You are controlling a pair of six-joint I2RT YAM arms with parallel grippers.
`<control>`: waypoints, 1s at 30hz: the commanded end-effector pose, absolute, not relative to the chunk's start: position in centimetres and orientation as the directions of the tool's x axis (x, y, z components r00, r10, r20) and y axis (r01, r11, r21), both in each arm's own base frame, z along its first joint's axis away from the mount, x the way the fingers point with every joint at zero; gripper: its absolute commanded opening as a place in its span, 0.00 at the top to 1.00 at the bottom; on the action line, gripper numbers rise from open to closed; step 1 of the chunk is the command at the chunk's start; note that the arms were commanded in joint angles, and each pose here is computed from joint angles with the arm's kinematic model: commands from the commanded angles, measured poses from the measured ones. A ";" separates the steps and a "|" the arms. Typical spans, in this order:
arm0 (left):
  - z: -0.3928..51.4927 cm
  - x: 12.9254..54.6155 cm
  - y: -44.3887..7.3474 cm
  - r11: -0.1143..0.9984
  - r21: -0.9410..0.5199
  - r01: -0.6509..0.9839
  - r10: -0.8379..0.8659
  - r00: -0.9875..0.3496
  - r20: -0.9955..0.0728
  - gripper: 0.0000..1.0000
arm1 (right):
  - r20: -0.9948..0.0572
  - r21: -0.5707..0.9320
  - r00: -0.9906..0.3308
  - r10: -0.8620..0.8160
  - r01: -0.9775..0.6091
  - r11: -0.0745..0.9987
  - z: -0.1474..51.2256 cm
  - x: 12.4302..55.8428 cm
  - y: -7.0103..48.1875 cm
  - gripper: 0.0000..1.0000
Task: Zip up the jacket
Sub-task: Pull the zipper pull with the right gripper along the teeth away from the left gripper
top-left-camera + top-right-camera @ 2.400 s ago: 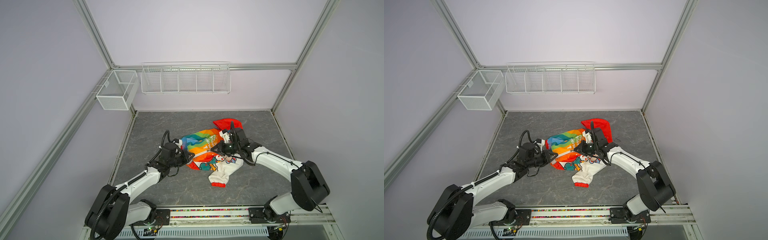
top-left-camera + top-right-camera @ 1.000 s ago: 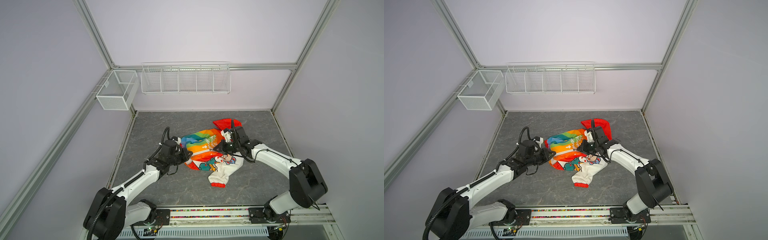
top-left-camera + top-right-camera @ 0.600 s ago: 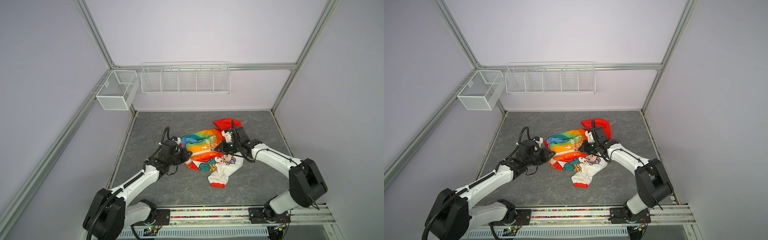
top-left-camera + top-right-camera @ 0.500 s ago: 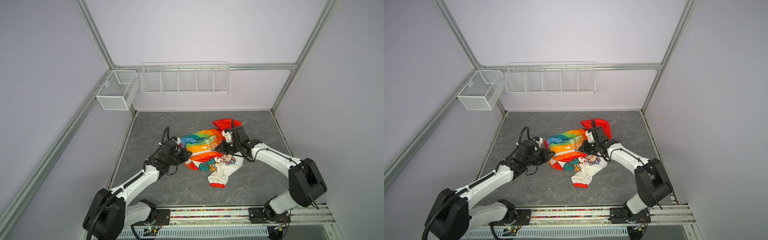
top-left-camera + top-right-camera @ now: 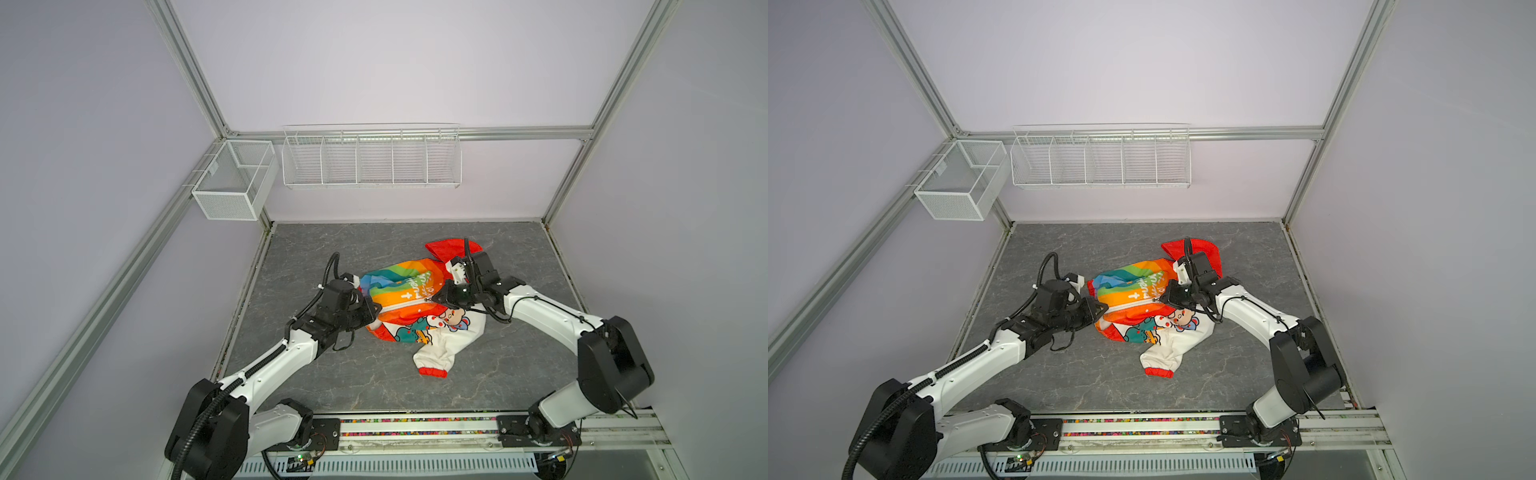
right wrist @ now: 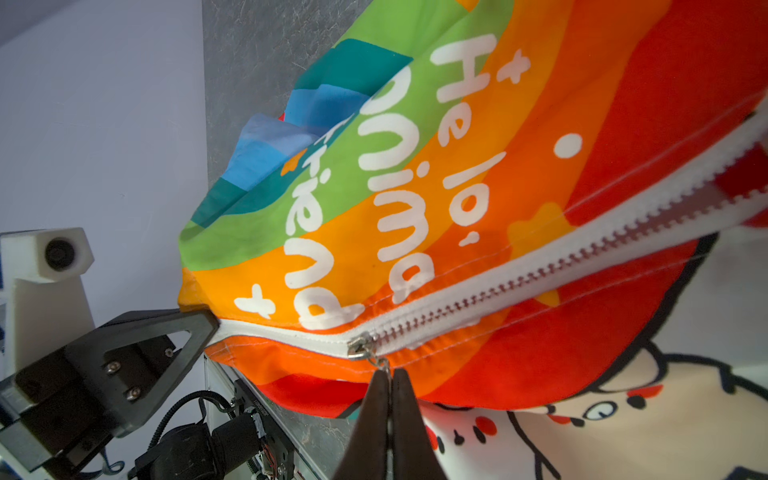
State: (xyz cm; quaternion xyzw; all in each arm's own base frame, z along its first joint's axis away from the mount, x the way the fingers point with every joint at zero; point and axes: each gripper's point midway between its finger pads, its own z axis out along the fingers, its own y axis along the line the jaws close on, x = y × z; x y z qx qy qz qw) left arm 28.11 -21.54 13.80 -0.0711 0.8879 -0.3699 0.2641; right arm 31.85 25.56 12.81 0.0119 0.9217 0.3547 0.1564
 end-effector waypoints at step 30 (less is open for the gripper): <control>15.7 28.5 -20.9 0.737 -0.672 0.078 -0.330 -0.825 -0.458 1.00 | -0.306 0.599 -0.945 0.119 -0.094 0.795 13.3 32.9 24.0 0.93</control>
